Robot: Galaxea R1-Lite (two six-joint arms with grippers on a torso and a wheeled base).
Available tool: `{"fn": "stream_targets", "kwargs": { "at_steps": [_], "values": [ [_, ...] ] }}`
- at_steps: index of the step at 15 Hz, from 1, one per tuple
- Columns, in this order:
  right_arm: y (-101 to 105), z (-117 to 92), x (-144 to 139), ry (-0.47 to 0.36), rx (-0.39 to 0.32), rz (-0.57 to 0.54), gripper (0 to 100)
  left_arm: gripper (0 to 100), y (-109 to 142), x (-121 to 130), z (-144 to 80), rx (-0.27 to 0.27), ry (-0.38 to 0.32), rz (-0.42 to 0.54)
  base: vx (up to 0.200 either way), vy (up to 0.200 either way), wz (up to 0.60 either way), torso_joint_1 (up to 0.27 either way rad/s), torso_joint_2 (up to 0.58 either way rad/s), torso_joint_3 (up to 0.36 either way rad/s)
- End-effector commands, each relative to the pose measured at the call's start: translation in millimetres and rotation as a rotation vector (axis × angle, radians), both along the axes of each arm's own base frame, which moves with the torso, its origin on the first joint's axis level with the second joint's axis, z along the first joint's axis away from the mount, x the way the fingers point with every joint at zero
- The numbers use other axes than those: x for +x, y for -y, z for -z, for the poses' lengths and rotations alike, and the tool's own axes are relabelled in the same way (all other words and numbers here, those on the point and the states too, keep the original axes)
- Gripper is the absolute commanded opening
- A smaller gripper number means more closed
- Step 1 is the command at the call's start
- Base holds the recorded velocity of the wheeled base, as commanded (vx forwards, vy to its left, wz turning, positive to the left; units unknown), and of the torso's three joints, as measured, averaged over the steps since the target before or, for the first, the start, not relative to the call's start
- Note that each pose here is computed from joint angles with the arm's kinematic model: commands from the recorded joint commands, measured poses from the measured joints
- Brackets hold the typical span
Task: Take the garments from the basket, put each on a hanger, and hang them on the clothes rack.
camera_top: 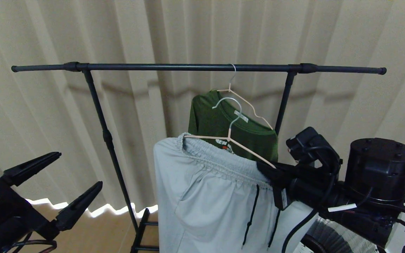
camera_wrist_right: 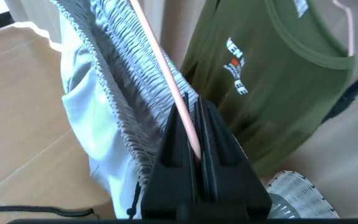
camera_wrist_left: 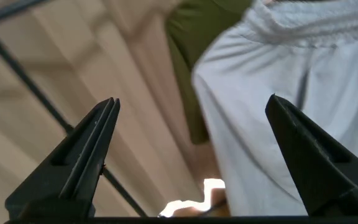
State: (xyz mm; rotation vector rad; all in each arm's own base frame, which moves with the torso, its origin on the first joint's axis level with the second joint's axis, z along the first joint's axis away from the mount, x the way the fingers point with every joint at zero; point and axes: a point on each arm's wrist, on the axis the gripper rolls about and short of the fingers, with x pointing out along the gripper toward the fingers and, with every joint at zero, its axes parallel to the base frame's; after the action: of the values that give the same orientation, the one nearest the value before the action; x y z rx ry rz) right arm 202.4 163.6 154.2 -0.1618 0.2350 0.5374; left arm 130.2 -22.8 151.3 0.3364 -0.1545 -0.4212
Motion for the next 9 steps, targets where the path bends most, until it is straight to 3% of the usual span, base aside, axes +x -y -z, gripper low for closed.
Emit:
{"fn": "stream_targets", "kwargs": {
  "at_steps": [1, 9],
  "values": [
    [0.7, -2.1, 0.6, 0.007, 0.005, 0.003, 0, 100, -4.1, -6.4, -5.6, -0.006, 0.043, -0.026, 0.0, 0.2, 0.0, -0.002, 0.0, 0.007],
    [9.0, -2.9, 8.1, 0.01, 0.006, 0.046, 0, 100, -7.0, -10.9, -9.4, -0.022, 0.068, -0.045, 0.0, 0.2, 0.0, 0.004, 0.0, 0.004]
  ]
}}
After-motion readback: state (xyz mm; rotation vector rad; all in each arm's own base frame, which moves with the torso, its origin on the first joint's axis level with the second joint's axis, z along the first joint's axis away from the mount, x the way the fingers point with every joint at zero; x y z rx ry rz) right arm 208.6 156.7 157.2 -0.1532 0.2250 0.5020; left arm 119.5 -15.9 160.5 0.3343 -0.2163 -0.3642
